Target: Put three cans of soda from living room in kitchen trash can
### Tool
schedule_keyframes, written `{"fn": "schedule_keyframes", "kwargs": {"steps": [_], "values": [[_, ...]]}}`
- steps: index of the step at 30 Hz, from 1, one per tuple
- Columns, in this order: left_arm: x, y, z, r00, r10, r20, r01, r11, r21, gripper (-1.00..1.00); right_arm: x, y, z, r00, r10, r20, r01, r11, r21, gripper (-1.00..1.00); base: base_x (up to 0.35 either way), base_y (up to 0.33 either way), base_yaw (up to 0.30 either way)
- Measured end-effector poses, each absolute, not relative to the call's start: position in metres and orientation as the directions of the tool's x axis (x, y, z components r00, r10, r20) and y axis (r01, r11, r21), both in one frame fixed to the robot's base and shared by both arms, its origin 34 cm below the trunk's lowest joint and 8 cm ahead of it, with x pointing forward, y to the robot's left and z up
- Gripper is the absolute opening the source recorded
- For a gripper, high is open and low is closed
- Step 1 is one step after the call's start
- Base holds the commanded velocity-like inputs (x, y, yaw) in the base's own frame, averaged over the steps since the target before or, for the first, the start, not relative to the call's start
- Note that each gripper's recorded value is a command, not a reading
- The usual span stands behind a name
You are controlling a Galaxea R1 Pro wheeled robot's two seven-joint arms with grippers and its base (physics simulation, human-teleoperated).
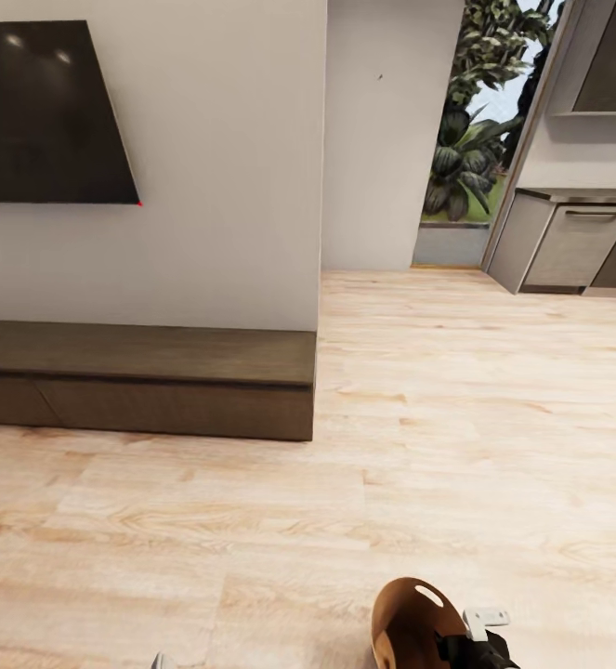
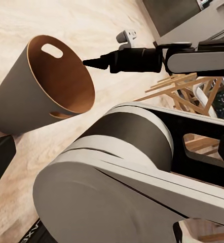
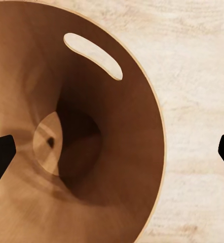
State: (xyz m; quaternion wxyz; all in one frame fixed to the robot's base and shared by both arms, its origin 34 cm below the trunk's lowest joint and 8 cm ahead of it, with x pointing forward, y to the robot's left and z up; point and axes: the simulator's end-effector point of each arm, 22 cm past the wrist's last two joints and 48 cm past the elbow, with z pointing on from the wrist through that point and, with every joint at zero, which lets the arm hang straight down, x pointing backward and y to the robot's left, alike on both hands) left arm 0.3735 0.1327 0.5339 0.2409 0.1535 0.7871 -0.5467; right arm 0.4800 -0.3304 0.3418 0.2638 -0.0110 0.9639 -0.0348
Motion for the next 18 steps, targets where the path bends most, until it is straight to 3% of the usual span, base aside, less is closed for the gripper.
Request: {"fn": "schedule_keyframes", "kwargs": {"steps": [18], "values": [[0.368, 0.133, 0.513, -0.845, -0.022, -0.535, 0.493, 0.355, -0.794, 1.00, 0.472, -0.330, 0.320, -0.868, -0.039, -0.495, -0.003, 0.997, -0.073, 1.00, 0.001, 0.000, 0.000]]}}
